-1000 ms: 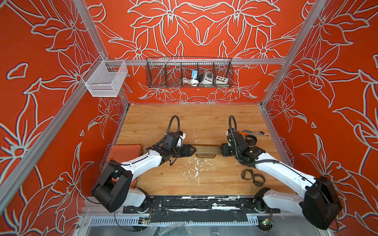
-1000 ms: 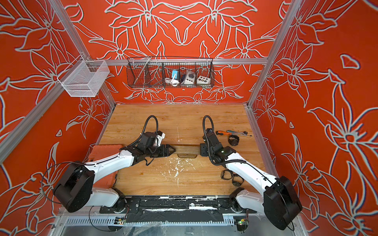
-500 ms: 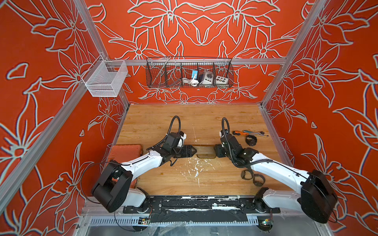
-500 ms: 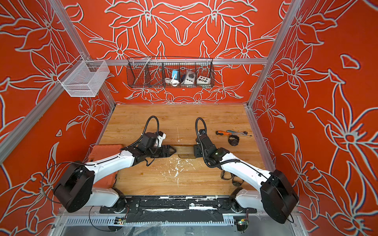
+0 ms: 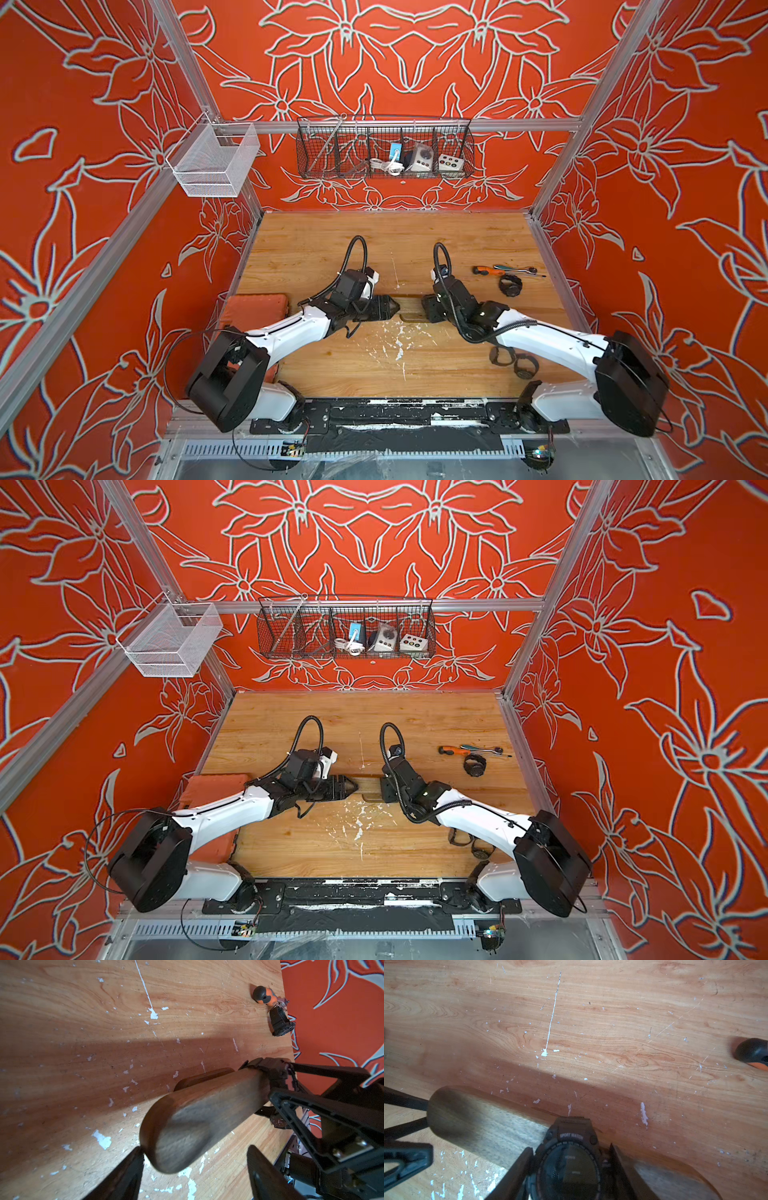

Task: Place watch on stand
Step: Place the watch on the stand.

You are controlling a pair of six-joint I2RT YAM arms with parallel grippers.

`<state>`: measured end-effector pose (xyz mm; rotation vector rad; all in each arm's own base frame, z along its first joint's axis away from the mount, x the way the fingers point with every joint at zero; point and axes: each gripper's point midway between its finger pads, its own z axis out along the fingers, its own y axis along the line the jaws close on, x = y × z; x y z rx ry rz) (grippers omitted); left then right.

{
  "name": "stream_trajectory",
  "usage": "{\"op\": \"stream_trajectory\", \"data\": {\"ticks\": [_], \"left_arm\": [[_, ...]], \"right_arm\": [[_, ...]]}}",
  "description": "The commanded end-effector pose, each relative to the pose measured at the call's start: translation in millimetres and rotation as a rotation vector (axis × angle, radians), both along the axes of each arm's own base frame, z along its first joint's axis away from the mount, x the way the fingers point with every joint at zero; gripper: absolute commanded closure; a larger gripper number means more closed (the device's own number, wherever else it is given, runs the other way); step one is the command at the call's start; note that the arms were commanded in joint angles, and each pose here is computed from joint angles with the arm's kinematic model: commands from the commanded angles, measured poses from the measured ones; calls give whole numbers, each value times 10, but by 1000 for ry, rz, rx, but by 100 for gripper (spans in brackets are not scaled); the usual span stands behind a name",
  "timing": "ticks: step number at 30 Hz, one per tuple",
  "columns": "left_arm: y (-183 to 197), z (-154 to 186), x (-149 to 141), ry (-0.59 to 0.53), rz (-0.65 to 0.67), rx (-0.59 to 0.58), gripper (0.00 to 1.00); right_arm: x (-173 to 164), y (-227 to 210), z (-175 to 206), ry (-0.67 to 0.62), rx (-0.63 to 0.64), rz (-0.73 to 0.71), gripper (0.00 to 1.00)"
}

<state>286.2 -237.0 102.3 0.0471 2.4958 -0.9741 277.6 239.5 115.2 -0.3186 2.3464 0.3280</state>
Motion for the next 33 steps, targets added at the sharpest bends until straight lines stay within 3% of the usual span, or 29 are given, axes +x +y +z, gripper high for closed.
{"op": "stream_trajectory", "data": {"ticks": [1, 8, 19, 28, 33], "left_arm": [[19, 75, 7, -31, 14, -5, 23], [73, 116, 10, -55, 34, 7, 20], [247, 209, -17, -110, 95, 37, 13], [705, 381, -52, -214, 273, 93, 6], [840, 505, -101, -266, 308, 92, 5]], "right_arm": [[50, 57, 128, -29, 24, -20, 50], [24, -24, 215, -42, 15, -34, 31], [26, -338, 510, -96, -24, -74, 24], [290, -1505, 695, -94, -35, -439, 24], [442, -2086, 595, -11, -15, -655, 25]]}}
